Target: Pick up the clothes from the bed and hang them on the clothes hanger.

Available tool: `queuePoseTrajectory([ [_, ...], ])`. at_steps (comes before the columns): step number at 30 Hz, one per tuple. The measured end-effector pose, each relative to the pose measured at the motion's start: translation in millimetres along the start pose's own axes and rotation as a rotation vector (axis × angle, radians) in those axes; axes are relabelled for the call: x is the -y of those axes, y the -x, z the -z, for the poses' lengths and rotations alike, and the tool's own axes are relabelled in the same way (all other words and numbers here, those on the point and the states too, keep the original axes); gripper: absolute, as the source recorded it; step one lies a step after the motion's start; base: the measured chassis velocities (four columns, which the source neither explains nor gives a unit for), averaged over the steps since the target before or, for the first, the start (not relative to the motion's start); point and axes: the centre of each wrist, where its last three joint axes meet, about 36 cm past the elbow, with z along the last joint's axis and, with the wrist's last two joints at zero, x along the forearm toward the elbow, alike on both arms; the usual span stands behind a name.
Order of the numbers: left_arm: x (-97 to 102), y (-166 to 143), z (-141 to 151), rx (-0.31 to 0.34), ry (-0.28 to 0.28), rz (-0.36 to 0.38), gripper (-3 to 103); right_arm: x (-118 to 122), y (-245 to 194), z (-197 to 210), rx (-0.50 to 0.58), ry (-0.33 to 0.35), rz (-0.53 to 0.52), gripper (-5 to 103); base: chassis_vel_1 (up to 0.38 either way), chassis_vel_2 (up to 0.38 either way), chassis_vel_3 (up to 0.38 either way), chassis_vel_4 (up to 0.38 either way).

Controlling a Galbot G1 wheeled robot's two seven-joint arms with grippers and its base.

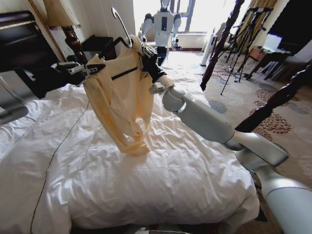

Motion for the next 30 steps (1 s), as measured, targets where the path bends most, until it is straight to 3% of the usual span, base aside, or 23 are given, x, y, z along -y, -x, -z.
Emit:
queuePoseTrajectory([
  [12,2.6,1.0,-3.1,0.002,0.031,0.004,4,-17.8,11.9,17.7,0.023,0.026,-0.006,0,0.000,0.000,0.000,0.000],
  [19,-5.5,-3.2,-7.5,0.008,0.014,0.010,4,-10.0,6.8,10.8,-0.063,0.001,-0.046,5,0.000,0.000,0.000,0.000],
  [25,-7.5,-4.4,-12.7,0.013,0.009,0.020,4,1.8,-3.2,2.8,-0.128,0.007,-0.060,20,0.000,0.000,0.000,0.000],
  [30,-15.3,-5.9,-15.4,0.014,0.003,0.047,4,6.6,-13.7,9.1,-0.159,0.064,-0.040,41,0.000,0.000,0.000,0.000],
])
